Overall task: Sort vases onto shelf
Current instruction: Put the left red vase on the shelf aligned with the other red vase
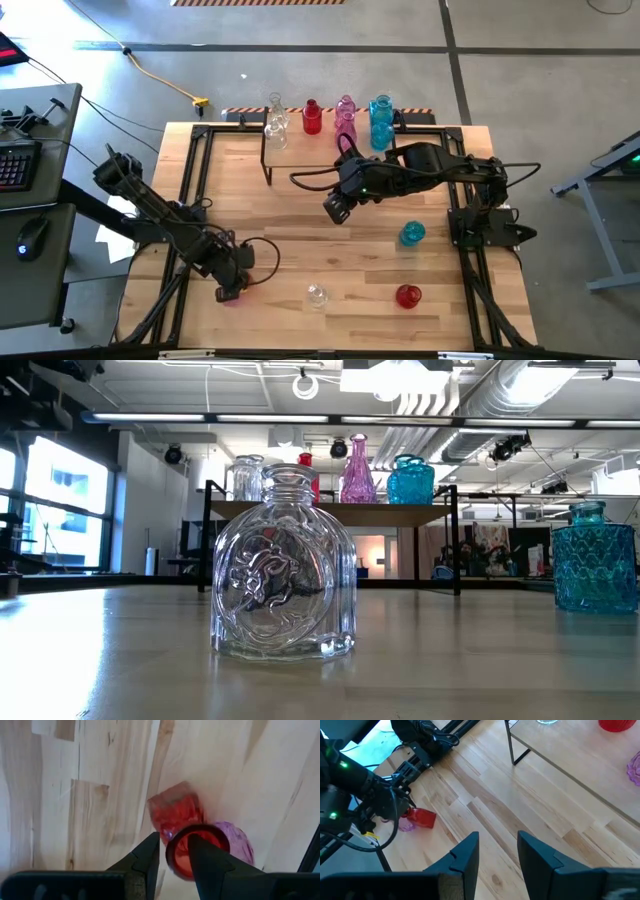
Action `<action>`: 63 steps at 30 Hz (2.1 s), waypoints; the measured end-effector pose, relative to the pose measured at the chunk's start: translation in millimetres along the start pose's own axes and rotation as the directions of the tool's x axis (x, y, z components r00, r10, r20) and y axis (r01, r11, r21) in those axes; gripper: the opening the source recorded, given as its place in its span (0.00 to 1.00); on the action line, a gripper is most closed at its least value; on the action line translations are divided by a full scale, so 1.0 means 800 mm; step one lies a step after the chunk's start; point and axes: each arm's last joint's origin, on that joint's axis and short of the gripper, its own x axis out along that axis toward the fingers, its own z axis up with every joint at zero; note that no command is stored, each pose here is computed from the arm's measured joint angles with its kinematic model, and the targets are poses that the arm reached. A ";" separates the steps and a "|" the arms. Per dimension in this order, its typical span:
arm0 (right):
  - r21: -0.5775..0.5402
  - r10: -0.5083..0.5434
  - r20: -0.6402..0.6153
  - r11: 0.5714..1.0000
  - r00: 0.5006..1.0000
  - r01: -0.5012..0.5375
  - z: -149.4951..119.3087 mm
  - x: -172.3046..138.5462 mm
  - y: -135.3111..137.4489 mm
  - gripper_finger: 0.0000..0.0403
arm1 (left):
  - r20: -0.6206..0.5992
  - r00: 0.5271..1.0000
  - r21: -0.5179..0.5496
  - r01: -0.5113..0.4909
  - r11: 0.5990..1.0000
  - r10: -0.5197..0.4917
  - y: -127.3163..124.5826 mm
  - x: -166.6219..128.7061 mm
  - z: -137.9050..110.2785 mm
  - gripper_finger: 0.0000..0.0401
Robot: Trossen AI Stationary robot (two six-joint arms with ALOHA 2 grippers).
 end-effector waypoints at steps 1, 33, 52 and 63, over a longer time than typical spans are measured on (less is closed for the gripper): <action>0.000 0.000 0.000 1.000 1.000 0.000 0.000 0.000 0.000 0.28 | -0.002 1.000 0.000 0.000 1.000 0.000 0.000 0.001 0.000 0.23; -0.006 -0.014 -0.013 1.000 1.000 0.014 -0.002 0.000 -0.002 0.28 | 0.025 0.999 0.049 0.035 0.998 -0.036 0.015 -0.029 0.033 0.02; -0.099 -0.050 -0.051 0.994 0.997 0.044 -0.004 0.000 -0.008 0.28 | 0.134 0.987 0.083 0.076 0.994 -0.086 0.065 -0.085 0.095 0.03; -0.173 -0.048 -0.080 0.984 0.996 0.033 0.011 0.006 -0.024 0.28 | 0.204 0.977 0.045 0.058 0.997 -0.066 0.114 -0.117 0.124 0.03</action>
